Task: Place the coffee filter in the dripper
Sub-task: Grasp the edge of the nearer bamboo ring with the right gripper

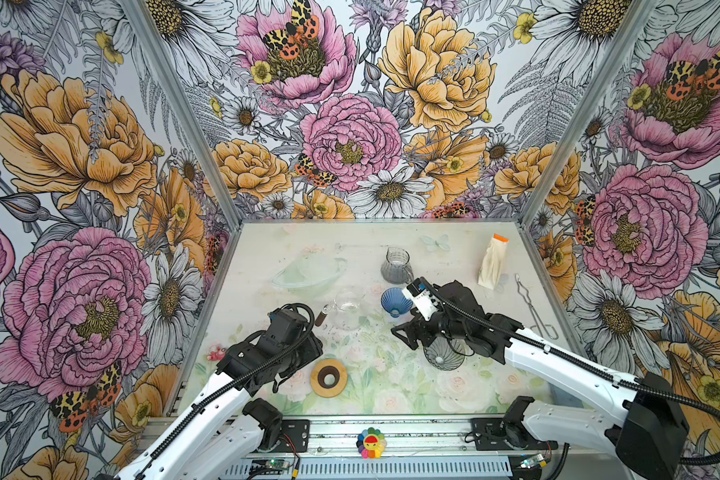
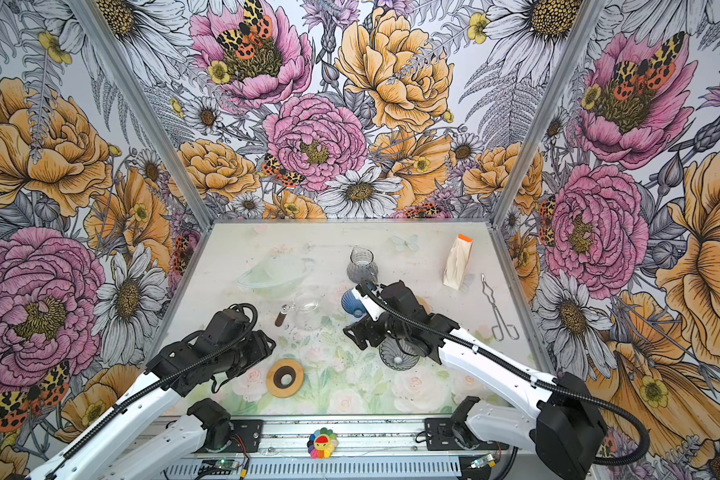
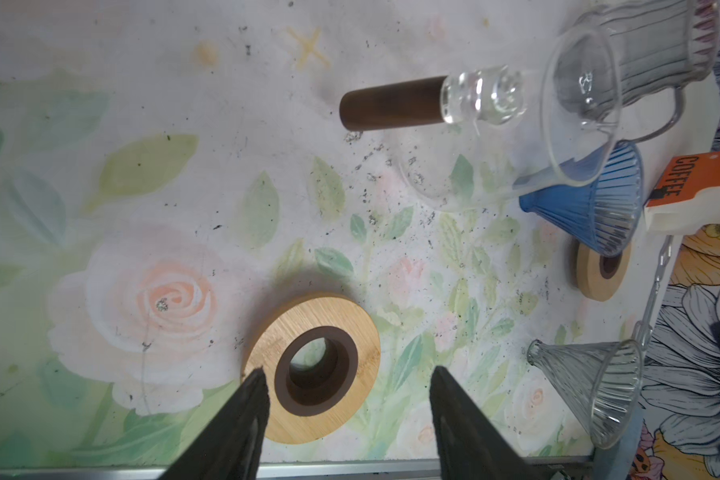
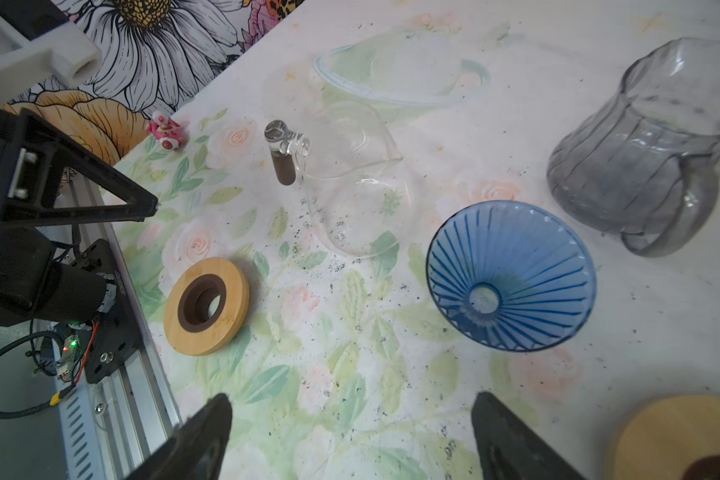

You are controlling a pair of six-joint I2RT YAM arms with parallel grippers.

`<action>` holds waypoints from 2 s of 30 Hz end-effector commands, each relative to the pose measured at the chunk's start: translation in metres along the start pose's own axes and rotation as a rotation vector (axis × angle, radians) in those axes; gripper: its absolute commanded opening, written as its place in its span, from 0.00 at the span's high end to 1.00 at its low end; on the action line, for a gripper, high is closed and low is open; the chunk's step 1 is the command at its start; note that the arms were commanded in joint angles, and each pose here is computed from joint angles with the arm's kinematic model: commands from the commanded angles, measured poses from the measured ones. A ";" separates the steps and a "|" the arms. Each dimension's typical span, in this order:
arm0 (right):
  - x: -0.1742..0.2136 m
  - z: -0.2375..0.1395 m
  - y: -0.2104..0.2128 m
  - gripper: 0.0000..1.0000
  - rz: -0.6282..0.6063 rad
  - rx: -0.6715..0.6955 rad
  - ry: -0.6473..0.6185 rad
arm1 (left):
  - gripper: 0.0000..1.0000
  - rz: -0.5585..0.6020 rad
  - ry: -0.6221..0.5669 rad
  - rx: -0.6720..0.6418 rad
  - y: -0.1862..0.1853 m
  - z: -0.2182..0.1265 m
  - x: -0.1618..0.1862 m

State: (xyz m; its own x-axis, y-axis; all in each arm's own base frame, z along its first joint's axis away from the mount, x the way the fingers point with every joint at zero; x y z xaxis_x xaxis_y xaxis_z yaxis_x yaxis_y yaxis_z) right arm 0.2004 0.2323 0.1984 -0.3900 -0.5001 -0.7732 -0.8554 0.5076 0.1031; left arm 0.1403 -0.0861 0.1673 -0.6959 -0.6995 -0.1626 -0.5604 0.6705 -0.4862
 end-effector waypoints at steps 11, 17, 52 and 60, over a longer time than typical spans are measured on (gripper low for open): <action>-0.002 0.048 0.044 0.19 0.076 -0.132 0.059 | 0.57 -0.086 0.030 -0.061 0.037 0.041 0.021; 0.000 0.068 0.054 0.23 0.088 -0.180 0.100 | 0.61 -0.055 0.082 -0.053 0.046 0.057 0.030; 0.024 0.114 0.067 0.34 0.337 -0.340 0.293 | 0.77 0.062 0.253 0.026 0.019 0.089 0.061; 0.023 0.123 0.070 0.41 0.353 -0.378 0.313 | 0.77 0.028 0.241 0.057 0.028 0.087 0.061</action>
State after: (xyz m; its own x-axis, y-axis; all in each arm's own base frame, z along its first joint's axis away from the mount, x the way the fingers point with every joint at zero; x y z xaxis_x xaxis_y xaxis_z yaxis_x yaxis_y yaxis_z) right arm 0.1708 0.3347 0.1032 -0.7050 -0.5687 -0.4238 -0.6979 0.4502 0.5570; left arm 0.1332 -0.1335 0.0794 -0.7899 -0.6131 -0.0143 -0.5020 0.6598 -0.5593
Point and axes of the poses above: each gripper's point midway between its finger pads, its own z axis out along the fingers, its own y axis along the line the jaws close on, x = y × z, the point moved 6 cm from there along -z, back along the fingers, and after that the axes turned 14 degrees about -z, right-handed, at the moved point
